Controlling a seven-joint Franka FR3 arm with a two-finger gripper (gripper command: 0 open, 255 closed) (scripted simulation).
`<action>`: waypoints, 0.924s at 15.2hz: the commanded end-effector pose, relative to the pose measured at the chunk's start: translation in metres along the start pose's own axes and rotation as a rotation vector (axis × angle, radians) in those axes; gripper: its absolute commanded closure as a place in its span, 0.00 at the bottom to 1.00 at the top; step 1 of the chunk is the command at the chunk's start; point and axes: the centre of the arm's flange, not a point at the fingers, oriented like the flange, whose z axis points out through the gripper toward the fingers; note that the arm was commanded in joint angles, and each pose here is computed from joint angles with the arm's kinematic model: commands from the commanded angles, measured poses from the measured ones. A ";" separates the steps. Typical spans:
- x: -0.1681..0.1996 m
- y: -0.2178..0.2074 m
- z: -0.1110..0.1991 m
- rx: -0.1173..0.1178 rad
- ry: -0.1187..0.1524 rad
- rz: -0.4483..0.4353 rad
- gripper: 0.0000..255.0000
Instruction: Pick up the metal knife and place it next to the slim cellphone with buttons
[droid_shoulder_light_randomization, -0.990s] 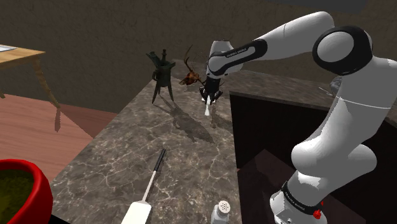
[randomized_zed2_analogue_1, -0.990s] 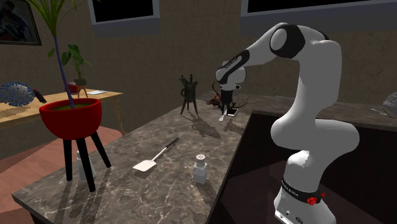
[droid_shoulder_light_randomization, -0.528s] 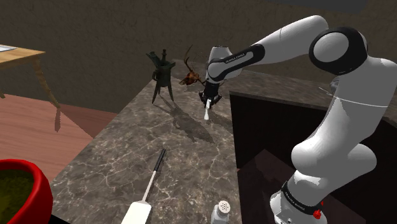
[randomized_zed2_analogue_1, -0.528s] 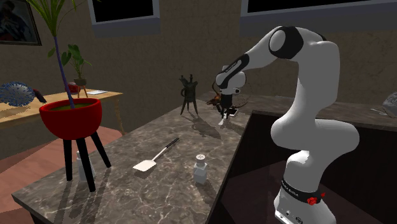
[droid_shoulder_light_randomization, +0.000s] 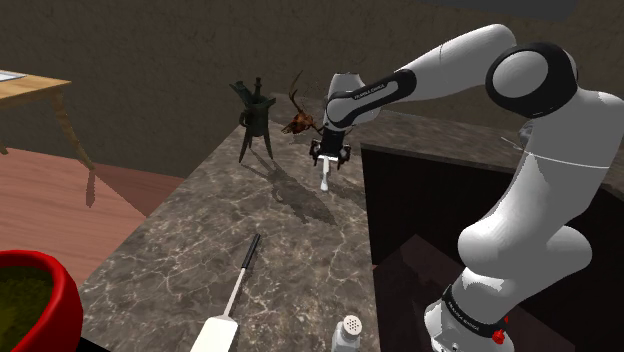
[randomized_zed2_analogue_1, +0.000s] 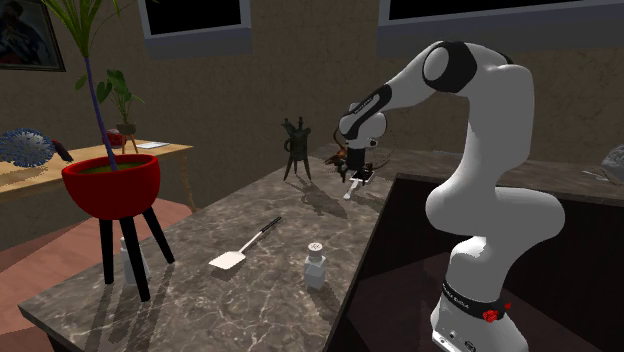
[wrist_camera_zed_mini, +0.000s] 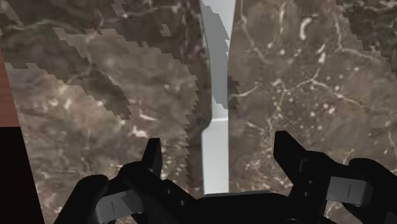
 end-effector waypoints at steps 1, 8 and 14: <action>0.000 0.000 0.000 0.000 0.000 0.000 0.00; 0.000 0.000 -0.050 0.000 0.000 0.000 0.00; 0.000 0.000 -0.050 0.000 0.000 0.000 0.00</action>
